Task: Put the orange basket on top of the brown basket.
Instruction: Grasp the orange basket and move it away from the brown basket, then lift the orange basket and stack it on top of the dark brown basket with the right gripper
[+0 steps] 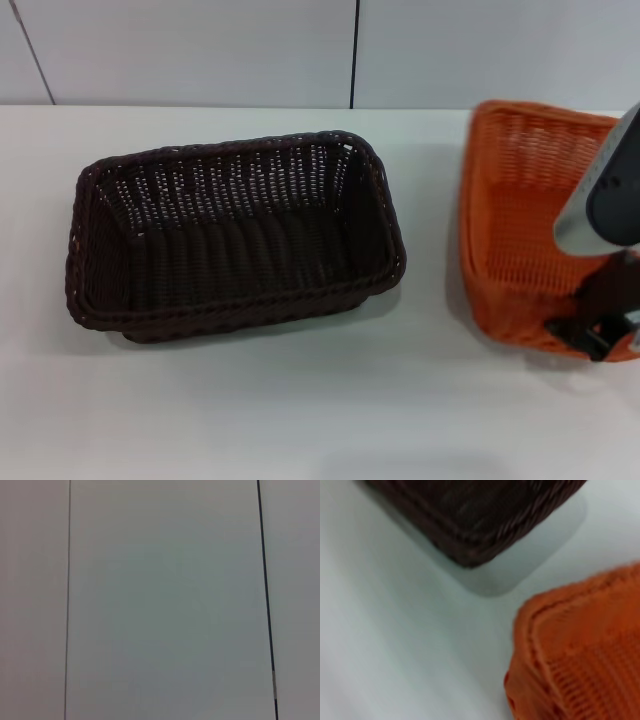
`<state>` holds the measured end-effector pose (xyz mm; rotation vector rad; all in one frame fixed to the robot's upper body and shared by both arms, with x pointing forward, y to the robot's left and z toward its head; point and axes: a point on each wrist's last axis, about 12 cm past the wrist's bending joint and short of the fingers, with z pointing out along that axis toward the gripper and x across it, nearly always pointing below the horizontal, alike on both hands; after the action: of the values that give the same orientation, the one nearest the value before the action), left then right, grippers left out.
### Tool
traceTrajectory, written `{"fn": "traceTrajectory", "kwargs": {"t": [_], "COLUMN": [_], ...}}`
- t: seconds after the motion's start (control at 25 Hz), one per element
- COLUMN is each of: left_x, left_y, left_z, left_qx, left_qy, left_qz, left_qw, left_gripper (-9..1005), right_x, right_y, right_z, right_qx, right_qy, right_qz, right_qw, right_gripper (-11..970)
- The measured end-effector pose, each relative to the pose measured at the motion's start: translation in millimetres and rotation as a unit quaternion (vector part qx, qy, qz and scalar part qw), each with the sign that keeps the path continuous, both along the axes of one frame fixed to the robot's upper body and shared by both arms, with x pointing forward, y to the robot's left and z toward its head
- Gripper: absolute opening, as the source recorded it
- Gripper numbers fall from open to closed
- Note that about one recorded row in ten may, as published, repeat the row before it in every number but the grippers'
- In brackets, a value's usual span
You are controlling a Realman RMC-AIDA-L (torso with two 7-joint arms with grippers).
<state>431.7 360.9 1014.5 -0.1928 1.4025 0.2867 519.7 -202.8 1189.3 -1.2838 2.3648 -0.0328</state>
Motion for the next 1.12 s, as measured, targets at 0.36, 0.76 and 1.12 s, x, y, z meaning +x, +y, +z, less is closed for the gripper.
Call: {"fn": "traceTrajectory", "kwargs": {"t": [0.36, 0.76, 1.12], "left_x": [-1.4, -3.1, -3.3], "left_y": [0, 2, 1], "left_z": [-0.1, -1.5, -2.5], "left_qx": [0.001, 0.003, -0.001], "left_qy": [-0.001, 0.004, 0.006], "left_qz": [0.0, 0.003, 0.006], "left_qw": [1.0, 1.0, 1.0], "left_gripper": [805, 805, 805], "right_x": [-7.0, -0.2, -7.7], "right_y": [8, 28, 81], "right_z": [29.5, 56.3, 63.7], "right_qx": [0.024, 0.031, -0.071], "right_qy": [-0.067, -0.146, -0.281], "right_qz": [0.01, 0.065, 0.344], "right_qw": [0.997, 0.987, 0.893], "right_gripper": [190, 168, 168]}}
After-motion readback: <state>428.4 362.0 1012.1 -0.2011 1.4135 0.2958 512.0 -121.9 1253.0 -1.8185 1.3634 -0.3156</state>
